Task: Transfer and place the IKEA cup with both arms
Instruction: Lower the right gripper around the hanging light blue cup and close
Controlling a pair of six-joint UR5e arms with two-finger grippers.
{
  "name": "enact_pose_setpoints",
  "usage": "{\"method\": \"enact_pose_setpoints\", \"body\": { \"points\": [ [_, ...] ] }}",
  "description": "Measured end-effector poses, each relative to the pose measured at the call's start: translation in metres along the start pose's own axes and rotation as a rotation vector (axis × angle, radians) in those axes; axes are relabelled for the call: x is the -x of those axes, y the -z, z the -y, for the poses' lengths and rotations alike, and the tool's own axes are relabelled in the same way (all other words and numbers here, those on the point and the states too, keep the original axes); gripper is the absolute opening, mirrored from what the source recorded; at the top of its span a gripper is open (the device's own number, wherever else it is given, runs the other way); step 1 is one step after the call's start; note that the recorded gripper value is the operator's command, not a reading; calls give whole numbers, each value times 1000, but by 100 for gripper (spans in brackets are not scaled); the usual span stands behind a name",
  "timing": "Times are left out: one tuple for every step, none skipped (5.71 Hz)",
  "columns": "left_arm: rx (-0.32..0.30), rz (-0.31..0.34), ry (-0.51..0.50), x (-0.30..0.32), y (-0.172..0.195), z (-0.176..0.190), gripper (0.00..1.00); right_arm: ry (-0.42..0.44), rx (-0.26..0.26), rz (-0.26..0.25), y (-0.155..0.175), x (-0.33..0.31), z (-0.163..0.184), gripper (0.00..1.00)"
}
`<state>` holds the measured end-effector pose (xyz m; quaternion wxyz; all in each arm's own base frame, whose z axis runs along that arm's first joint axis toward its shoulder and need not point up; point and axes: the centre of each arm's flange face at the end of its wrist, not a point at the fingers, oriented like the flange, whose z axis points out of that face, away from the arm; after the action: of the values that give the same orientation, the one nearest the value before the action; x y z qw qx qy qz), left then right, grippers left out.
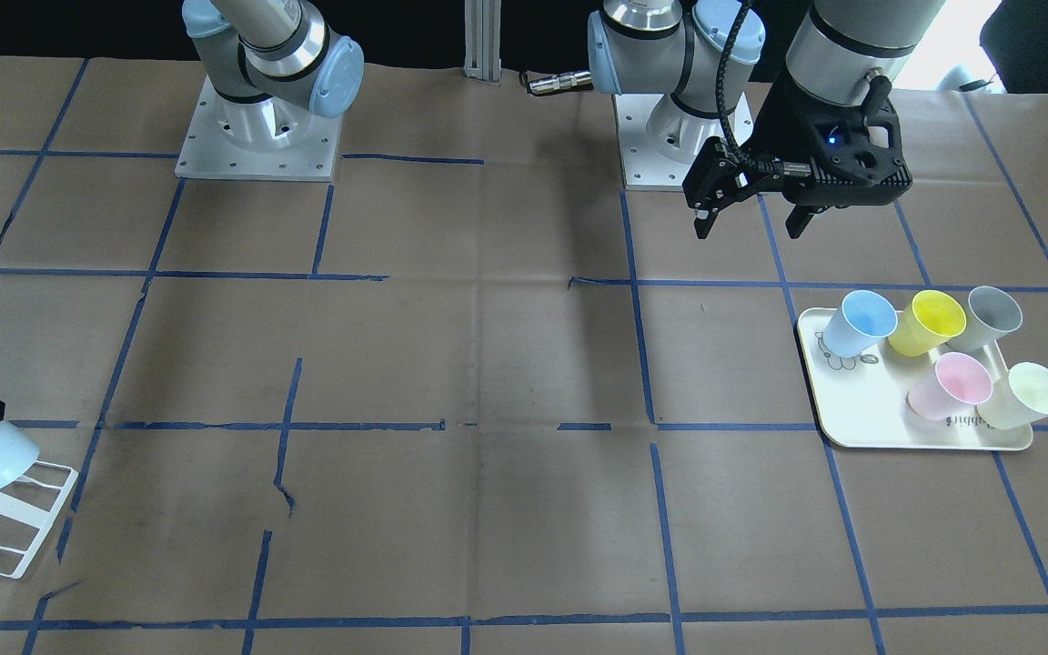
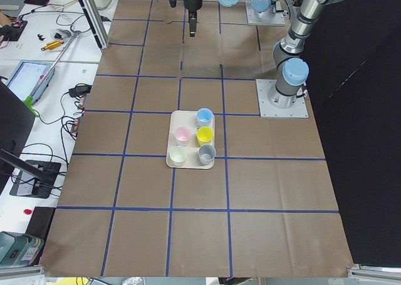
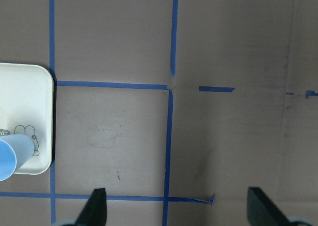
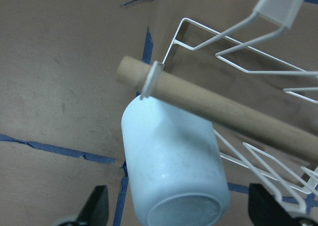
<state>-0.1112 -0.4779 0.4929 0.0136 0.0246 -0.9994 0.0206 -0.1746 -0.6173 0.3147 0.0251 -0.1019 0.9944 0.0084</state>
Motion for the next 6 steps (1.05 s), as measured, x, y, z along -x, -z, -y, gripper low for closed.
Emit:
{"method": "enact_pose_setpoints", "body": {
  "points": [
    [1,1,-2,0,0,-1,98,-1,10,8,-8,1,-2,100],
    [3,1,-3,0,-1,-2,98,-2,21,16,-16,3,-5,100],
    [3,1,-4,0,-1,-2,98,-1,7,5,-17,3,-5,100],
    [3,1,-4,0,-2,-2,98,0,-19,-16,-14,1,-2,91],
    [3,1,-4,0,-2,-2,98,-1,-33,-28,-13,0,-1,86],
    [3,1,-4,0,-2,-2,98,-2,-38,-32,-12,-1,-1,87]
  ]
}}
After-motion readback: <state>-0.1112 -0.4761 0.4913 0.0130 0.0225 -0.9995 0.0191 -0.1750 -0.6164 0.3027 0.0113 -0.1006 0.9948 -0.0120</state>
